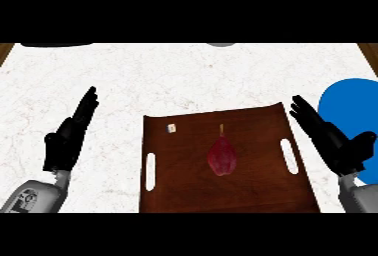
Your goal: Pick the pear from the tray and place it in the plate
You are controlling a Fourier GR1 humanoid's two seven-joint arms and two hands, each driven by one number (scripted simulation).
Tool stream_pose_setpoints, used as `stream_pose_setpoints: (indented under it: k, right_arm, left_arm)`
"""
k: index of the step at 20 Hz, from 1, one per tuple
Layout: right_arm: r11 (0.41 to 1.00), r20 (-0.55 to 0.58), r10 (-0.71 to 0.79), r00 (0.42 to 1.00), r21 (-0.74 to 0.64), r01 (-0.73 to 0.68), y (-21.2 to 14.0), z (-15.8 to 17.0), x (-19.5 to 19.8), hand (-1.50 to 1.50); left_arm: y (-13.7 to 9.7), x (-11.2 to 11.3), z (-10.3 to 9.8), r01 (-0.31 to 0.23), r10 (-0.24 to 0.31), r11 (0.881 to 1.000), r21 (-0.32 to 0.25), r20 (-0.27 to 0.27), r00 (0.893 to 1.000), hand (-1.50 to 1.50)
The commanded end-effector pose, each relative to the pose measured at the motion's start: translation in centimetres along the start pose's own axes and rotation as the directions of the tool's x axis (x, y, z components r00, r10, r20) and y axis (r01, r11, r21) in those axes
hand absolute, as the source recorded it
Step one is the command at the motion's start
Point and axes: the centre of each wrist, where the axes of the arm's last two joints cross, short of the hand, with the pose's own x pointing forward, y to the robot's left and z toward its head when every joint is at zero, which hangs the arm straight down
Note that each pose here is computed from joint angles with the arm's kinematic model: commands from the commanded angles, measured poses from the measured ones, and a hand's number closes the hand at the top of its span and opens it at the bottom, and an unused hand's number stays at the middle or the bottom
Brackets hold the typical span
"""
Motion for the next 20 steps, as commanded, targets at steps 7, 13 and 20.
stream_pose_setpoints:
  k: [7,13,20]
  right_arm:
    - [0.927,-0.132,0.160,0.978,-0.319,-0.194,0.2,-3.4,1.7,1.50]
    - [0.618,0.127,-0.316,0.940,-0.725,0.306,13.6,-6.5,3.4,-1.50]
    - [0.579,0.074,-0.208,0.975,-0.795,0.184,20.5,-5.3,4.0,-1.50]
  left_arm:
    - [0.1,-1.9,0.6,-0.052,0.051,0.998,-0.029,-0.033,0.998,0.00]
    - [1.1,-4.5,2.1,-0.102,0.101,0.995,-0.017,-0.051,0.994,0.00]
    - [2.5,-6.5,2.5,-0.120,0.121,0.993,0.013,-0.065,0.991,0.00]
